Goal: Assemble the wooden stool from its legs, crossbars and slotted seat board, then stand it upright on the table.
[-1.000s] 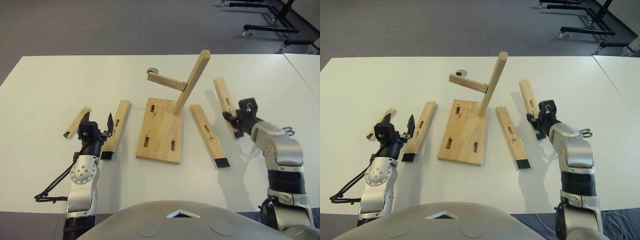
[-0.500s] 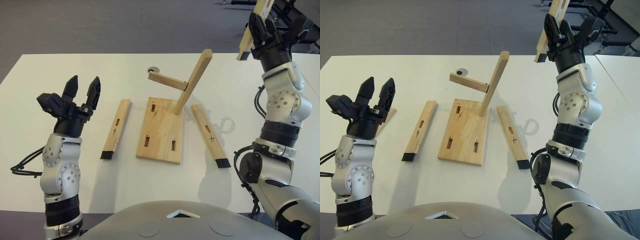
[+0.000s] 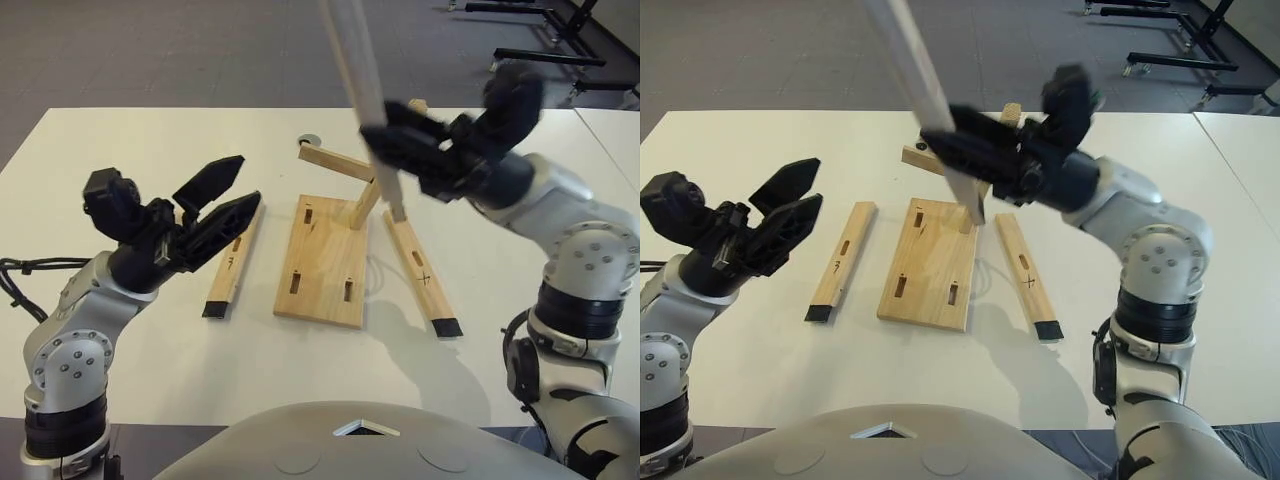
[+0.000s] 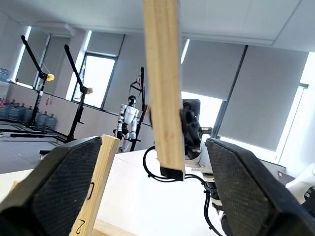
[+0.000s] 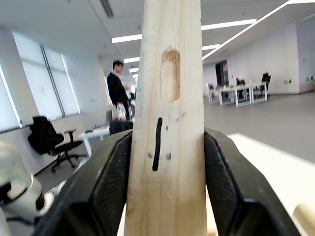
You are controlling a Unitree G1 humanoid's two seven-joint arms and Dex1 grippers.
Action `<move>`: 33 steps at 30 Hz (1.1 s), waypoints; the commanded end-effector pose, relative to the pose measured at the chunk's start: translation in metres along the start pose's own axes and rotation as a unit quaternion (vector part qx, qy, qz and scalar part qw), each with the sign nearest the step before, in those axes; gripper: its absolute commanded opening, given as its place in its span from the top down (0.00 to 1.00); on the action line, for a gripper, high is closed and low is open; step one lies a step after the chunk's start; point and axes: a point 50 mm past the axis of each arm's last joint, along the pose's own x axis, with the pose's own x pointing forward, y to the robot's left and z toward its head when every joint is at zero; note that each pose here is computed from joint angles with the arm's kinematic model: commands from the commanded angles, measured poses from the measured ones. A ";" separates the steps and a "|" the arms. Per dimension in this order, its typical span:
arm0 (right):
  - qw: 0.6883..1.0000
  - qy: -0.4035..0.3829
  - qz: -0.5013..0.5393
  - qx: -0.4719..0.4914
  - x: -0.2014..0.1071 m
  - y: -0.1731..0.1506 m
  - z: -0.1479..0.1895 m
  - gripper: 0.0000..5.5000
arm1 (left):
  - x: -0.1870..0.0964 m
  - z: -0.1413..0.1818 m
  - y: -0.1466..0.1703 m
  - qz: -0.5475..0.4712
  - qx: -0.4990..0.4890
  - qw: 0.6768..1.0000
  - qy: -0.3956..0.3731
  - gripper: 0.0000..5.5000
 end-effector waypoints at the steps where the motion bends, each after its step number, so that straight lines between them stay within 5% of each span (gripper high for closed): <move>1: 0.998 0.048 0.025 -0.024 0.007 0.002 -0.025 0.63 | 0.012 0.003 0.007 -0.025 0.013 0.999 0.039 0.30; 11: 0.995 0.040 0.093 0.004 0.027 0.016 -0.042 0.63 | 0.022 -0.004 0.004 -0.077 -0.026 0.994 0.067 0.30; 24: 0.993 0.069 0.095 -0.006 0.023 0.015 -0.046 0.63 | 0.024 0.003 -0.002 -0.098 -0.074 0.992 -0.007 0.30; 33: 0.993 0.069 0.096 -0.013 0.024 0.013 -0.044 0.63 | 0.022 -0.002 0.001 -0.081 -0.075 0.994 -0.004 0.56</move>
